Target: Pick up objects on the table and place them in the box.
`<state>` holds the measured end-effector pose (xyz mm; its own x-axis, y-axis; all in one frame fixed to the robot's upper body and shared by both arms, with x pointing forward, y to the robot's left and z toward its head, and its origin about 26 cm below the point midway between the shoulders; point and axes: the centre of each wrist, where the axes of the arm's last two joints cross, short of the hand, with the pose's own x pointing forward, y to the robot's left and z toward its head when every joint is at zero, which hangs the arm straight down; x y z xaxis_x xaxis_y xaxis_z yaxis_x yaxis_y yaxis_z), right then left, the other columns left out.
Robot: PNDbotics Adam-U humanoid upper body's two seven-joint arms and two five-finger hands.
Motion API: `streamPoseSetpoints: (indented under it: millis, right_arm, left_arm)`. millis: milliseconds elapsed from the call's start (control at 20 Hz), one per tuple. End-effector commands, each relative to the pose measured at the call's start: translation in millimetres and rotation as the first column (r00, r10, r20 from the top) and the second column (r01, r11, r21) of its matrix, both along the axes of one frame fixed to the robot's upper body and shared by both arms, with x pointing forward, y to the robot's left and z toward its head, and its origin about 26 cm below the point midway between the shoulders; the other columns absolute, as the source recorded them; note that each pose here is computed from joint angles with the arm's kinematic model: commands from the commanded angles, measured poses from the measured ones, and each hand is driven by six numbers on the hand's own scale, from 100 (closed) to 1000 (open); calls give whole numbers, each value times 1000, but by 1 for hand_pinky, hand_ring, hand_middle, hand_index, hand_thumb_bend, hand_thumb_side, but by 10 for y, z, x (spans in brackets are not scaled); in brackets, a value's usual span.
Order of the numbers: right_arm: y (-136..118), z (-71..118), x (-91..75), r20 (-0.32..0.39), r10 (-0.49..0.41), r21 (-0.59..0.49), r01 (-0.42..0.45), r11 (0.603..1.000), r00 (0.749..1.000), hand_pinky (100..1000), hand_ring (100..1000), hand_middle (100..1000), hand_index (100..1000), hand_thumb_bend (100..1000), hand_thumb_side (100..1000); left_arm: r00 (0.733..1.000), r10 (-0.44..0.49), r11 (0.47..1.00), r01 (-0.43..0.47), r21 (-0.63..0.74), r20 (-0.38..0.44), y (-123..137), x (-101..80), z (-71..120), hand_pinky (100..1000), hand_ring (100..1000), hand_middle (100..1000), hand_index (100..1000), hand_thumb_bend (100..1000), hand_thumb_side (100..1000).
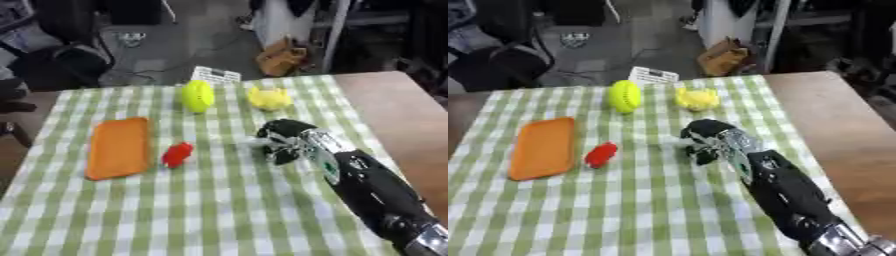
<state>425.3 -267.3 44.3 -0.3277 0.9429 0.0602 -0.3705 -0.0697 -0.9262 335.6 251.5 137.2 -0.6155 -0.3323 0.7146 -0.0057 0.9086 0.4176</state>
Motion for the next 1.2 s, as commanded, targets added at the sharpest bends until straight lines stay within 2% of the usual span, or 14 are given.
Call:
streamPoseSetpoints:
  millis: [50, 250, 500, 800, 1200]
  right_arm:
    - [-52, 285, 64, 100, -11, 42, 7, 999, 995, 133, 419, 679, 783, 100, 100]
    - [-16, 574, 81, 211, -36, 125, 10, 992, 977, 101, 391, 656, 754, 100, 100]
    - [43, 805, 72, 273, -64, 218, 2, 976, 960, 100, 356, 630, 727, 100, 120]
    - [77, 948, 71, 274, -109, 326, 14, 945, 956, 100, 348, 626, 723, 100, 122]
    - [139, 1038, 99, 278, -131, 381, 15, 924, 952, 100, 340, 622, 722, 100, 126]
  left_arm:
    - [1000, -5, 1000, 5, -1, 23, 0, 1, 67, 330, 691, 832, 789, 114, 1000]
    - [1000, -6, 1000, 6, -2, 25, -3, 2, 74, 331, 691, 832, 789, 114, 1000]
    - [1000, -8, 1000, 8, -3, 28, -10, 2, 81, 333, 691, 831, 789, 115, 1000]
    - [999, -16, 1000, 16, -5, 33, -30, 0, 95, 334, 691, 831, 789, 117, 1000]
    - [998, -46, 999, 47, -6, 44, -94, 1, 134, 336, 692, 830, 789, 118, 1000]
